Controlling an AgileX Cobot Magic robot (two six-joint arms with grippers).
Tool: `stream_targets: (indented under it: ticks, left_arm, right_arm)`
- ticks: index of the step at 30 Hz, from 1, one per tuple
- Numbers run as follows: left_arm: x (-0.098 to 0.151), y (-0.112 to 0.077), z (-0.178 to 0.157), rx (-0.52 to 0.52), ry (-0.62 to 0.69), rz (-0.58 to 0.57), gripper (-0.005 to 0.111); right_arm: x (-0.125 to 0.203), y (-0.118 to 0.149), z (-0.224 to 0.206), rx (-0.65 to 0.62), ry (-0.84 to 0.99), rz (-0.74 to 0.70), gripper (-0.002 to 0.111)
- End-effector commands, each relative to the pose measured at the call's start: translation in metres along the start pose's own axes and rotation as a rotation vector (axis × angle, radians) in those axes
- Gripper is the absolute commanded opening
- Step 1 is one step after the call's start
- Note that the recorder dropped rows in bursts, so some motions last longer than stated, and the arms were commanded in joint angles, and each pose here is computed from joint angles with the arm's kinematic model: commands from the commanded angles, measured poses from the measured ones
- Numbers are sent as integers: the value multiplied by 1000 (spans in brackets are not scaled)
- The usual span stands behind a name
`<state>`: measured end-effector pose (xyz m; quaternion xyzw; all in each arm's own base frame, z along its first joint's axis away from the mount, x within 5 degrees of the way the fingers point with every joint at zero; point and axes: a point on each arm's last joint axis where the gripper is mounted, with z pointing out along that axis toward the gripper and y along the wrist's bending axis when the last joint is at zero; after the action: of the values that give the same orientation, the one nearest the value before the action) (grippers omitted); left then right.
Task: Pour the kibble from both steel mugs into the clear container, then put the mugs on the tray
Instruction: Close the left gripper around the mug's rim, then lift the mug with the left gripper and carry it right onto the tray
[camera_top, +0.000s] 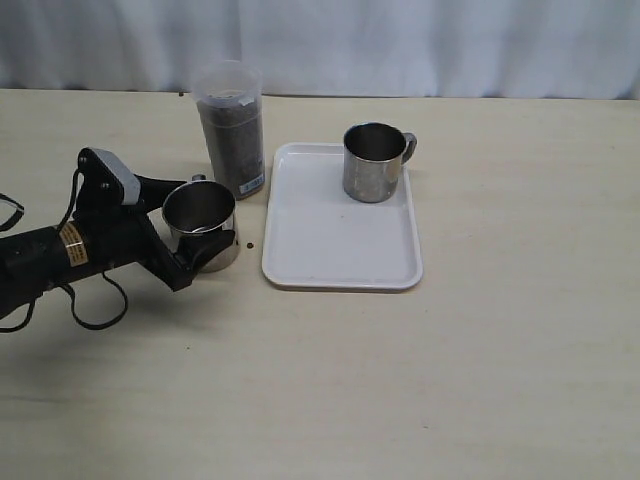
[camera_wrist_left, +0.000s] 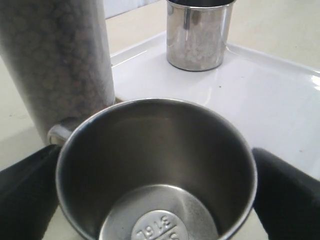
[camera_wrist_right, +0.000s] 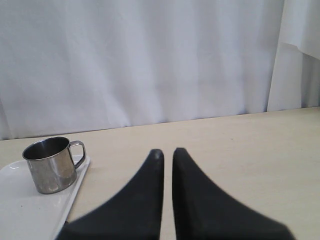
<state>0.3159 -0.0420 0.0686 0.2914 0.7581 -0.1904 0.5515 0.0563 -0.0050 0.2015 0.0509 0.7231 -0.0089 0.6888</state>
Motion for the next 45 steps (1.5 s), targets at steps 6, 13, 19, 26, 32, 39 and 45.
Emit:
stream_targets:
  ticks: [6, 13, 19, 26, 32, 39, 45]
  left_arm:
    - [-3, -1, 2, -2, -22, -8, 39]
    - [-10, -1, 1, 6, -78, 57, 3]
    - [-35, -7, -6, 80, -143, 144, 0]
    - [-61, -15, -16, 172, -179, 100, 0]
    - [-68, -26, -18, 265, -154, 30, 0]
    - [-81, -58, 15, 307, -81, 99, 0]
    - [-96, -62, 35, 268, -130, 82, 0]
  right_arm:
    - [1, 0, 0, 5, 0, -3, 5]
    - [1, 0, 0, 5, 0, -3, 5]
    - [1, 0, 0, 5, 0, -3, 5]
    - [1, 0, 0, 5, 0, -3, 5]
    - [1, 0, 0, 5, 0, -3, 5]
    - [1, 0, 0, 5, 0, -3, 5]
    - [1, 0, 0, 5, 0, -3, 5]
